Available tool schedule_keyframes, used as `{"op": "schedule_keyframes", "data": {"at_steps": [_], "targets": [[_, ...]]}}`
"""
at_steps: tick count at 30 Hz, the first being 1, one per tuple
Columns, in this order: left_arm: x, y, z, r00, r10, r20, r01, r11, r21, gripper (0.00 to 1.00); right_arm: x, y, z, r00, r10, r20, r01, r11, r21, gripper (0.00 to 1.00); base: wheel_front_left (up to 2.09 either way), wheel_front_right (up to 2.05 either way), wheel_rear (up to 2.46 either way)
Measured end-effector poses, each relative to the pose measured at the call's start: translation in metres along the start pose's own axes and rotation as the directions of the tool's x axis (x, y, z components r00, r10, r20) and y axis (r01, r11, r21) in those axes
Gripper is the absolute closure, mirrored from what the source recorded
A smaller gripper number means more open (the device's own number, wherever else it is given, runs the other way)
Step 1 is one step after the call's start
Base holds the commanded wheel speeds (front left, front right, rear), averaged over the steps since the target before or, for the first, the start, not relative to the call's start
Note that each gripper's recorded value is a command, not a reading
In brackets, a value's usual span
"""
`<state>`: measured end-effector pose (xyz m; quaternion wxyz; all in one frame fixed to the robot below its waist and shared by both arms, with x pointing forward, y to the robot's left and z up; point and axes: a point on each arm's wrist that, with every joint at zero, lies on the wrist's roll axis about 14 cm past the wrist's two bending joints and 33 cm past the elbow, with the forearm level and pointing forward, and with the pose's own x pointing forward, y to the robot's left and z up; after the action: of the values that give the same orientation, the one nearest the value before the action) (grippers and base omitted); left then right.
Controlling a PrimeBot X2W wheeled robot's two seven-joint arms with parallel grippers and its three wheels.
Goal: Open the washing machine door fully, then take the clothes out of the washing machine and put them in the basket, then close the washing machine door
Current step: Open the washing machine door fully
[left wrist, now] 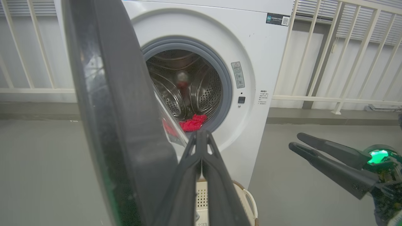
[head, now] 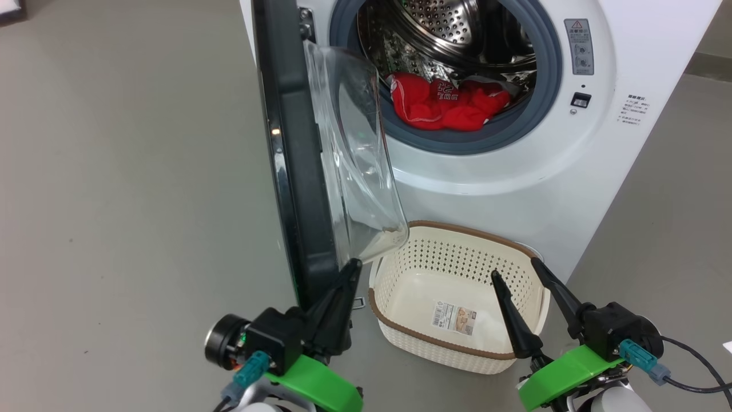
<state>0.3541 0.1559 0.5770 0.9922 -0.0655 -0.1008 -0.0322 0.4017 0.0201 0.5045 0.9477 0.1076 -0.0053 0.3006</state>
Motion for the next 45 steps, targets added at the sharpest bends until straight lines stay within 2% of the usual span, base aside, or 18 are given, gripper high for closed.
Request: {"op": "schedule_keyframes", "data": {"at_steps": [16, 22, 32, 37, 45], "targets": [[-0.009, 0.026, -0.009, 0.994, 0.101, -0.034, -0.101, 0.995, 0.005, 1.0, 0.006, 0.013, 0.001, 0.999, 0.038, 0.001, -0.038, 0.999, -0.004, 0.0, 0.0, 0.0, 0.0], [-0.018, 0.047, -0.007, 0.984, 0.176, -0.031, -0.175, 0.984, 0.013, 1.0, 0.01, 0.023, 0.0, 0.998, 0.068, -0.004, -0.068, 0.998, -0.004, 0.0, 0.0, 0.0, 0.0], [-0.038, 0.093, -0.002, 0.944, 0.328, -0.024, -0.327, 0.944, 0.031, 1.0, 0.016, 0.04, -0.008, 0.992, 0.124, -0.026, -0.124, 0.992, -0.006, 0.0, 0.0, 0.0, 0.0], [-0.051, 0.123, -0.002, 0.906, 0.422, -0.028, -0.421, 0.906, 0.037, 1.0, 0.018, 0.043, -0.015, 0.99, 0.138, -0.042, -0.138, 0.99, -0.002, 0.0, 0.0, 0.0, 0.0], [-0.062, 0.153, -0.001, 0.865, 0.501, -0.023, -0.5, 0.865, 0.046, 1.0, 0.02, 0.042, -0.027, 0.988, 0.14, -0.069, -0.14, 0.99, 0.008, 0.0, 0.0, 0.0, 0.0]]}}
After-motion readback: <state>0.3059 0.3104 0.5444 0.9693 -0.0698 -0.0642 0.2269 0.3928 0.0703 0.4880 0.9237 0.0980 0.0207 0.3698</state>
